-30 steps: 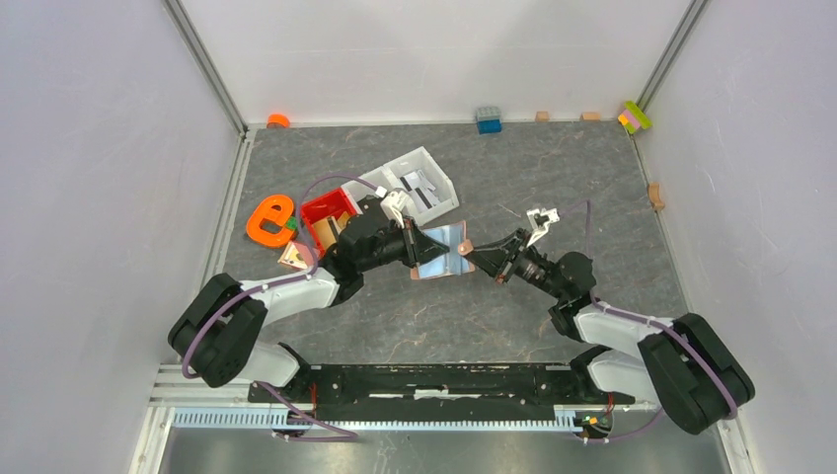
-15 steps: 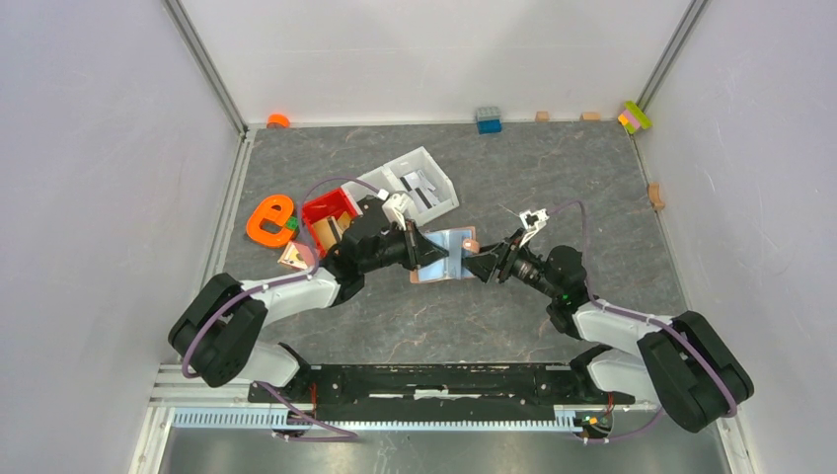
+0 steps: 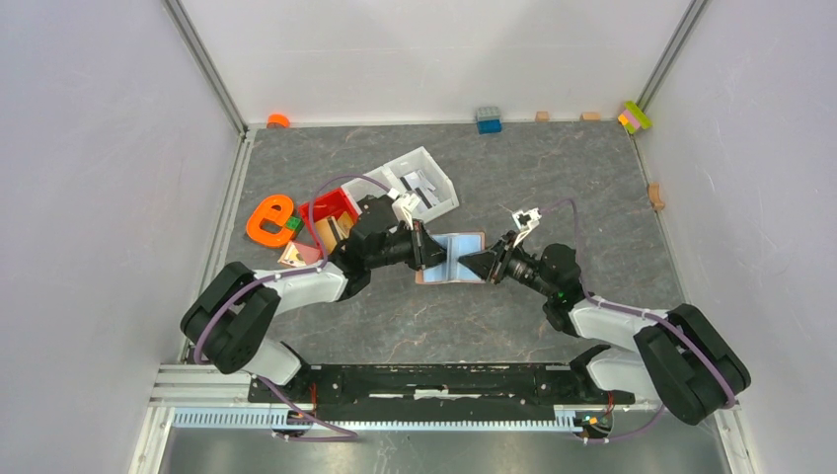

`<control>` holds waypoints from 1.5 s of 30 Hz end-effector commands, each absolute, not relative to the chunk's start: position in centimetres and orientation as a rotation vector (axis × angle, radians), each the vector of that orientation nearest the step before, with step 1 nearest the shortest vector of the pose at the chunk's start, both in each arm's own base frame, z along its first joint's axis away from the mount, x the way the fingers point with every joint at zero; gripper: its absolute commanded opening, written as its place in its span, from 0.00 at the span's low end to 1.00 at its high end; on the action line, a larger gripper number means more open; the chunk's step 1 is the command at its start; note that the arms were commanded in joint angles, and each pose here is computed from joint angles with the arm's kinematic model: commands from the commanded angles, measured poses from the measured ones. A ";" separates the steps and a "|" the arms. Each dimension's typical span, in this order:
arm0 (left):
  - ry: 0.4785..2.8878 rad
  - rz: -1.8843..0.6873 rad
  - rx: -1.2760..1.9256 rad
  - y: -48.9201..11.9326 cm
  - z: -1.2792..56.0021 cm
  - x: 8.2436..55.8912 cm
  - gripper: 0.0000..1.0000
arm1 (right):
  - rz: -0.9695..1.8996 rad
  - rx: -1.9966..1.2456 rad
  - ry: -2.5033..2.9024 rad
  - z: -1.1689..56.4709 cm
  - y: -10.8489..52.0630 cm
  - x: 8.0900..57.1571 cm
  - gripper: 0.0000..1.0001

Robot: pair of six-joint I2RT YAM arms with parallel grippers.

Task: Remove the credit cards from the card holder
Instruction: Remove the credit card from the card holder.

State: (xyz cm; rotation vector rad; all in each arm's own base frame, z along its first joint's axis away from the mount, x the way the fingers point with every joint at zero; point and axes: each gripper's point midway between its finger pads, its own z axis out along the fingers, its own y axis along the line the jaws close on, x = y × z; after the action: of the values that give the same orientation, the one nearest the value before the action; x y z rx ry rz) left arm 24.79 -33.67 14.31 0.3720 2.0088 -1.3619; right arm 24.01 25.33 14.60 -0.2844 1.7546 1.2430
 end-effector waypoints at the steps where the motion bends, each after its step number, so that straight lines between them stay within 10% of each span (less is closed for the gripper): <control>1: 1.930 -1.393 0.382 -34.4 17.0 25.3 0.25 | 1.191 -0.291 1.692 16.7 25.2 25.1 0.24; 17: 1.844 -1.408 0.420 -34.0 18.3 24.5 0.91 | 1.048 -0.214 1.764 15.5 23.6 26.5 0.07; 36: 1.936 -1.342 0.502 -36.1 16.6 23.7 0.85 | 0.933 -0.316 1.822 15.3 26.9 26.7 0.00; 45: 2.016 -1.097 0.396 -33.6 15.3 25.9 0.45 | 0.754 -0.174 1.834 14.8 23.5 27.8 0.00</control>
State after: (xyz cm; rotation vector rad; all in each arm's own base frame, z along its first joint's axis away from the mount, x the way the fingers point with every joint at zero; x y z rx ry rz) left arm 24.49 -34.44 13.81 0.4049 2.0597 -1.2211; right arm 26.36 24.41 11.72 -0.2451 1.9397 0.8142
